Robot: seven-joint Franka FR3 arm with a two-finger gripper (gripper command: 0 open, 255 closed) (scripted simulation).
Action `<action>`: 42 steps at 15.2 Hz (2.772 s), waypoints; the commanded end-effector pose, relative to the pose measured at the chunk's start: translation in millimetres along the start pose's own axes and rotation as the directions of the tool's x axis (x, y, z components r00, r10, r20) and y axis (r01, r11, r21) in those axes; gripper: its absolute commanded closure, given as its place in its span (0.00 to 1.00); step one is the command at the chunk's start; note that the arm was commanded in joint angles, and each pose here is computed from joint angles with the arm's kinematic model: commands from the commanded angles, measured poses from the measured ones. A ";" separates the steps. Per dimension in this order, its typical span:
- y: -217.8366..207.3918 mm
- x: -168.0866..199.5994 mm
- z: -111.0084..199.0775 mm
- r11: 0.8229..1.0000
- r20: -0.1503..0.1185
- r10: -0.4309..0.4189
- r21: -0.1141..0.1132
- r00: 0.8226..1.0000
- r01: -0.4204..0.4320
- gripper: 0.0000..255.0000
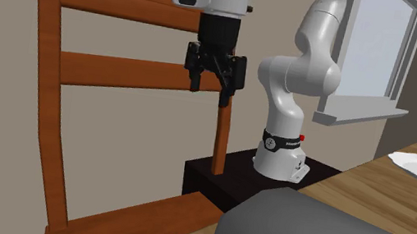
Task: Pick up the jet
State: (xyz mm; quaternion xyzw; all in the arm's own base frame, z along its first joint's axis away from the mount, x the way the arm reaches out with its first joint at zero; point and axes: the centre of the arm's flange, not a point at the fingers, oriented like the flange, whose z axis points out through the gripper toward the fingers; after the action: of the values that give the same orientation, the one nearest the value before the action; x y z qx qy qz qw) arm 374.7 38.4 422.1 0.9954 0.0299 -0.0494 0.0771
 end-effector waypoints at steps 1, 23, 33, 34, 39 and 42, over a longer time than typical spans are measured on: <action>-10.2 13.9 20.0 1.000 -0.008 0.004 -0.002 1.000 -0.004 0.00; -90.3 172.7 244.9 0.998 -0.069 0.049 -0.027 0.996 -0.051 0.00; -96.6 177.4 285.0 0.998 -0.069 0.049 -0.027 0.996 -0.051 0.00; -96.7 177.9 285.5 0.998 -0.069 0.049 -0.027 0.996 -0.051 1.00; -96.3 178.2 285.6 0.998 -0.069 0.049 -0.027 0.996 -0.051 1.00; -96.2 178.1 285.5 0.998 -0.069 0.049 -0.027 0.996 -0.051 1.00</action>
State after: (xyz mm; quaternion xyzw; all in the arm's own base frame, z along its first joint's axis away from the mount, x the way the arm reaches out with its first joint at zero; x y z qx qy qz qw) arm 518.3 98.1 108.6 0.9957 0.0084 -0.0132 0.0914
